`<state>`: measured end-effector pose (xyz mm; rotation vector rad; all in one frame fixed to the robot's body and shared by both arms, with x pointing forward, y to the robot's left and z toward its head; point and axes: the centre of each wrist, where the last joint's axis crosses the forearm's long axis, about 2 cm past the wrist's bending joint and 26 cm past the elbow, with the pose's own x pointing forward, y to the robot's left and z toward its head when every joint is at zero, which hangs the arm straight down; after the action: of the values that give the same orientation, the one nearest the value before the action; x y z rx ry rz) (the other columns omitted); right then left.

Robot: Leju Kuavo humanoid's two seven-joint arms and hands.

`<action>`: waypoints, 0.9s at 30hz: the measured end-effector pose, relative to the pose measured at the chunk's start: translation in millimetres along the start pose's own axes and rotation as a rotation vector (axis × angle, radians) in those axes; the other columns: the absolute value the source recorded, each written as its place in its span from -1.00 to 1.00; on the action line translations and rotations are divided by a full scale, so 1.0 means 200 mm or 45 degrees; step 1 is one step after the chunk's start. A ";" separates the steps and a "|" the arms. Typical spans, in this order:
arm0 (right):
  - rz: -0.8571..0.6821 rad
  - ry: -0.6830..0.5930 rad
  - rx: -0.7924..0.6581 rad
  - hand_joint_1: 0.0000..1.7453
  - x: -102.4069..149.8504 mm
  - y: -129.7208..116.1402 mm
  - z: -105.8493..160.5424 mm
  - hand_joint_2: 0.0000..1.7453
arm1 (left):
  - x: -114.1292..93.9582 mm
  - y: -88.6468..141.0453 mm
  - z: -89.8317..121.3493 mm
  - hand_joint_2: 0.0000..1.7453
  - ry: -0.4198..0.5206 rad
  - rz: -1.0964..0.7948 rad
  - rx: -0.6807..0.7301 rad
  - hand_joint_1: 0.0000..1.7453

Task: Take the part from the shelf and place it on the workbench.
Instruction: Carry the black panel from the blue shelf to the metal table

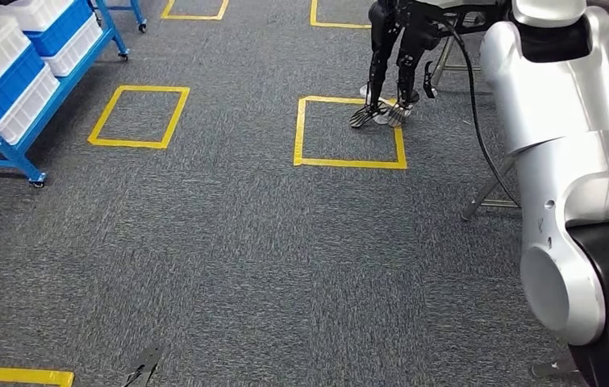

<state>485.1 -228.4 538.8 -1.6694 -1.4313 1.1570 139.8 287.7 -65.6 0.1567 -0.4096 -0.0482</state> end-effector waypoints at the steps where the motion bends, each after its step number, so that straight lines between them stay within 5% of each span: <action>1: 0.002 0.002 -0.001 1.00 -0.01 0.00 0.00 1.00 | 0.00 0.00 0.00 1.00 0.001 -0.005 0.001 -1.00; 27: 0.024 -0.032 -0.002 1.00 0.01 0.00 0.00 1.00 | -0.01 0.01 0.00 1.00 0.043 -0.016 0.005 -1.00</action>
<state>485.0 -225.5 538.5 -1.6785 -1.4353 1.1910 137.9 290.8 -66.4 0.1638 -0.3750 -0.0569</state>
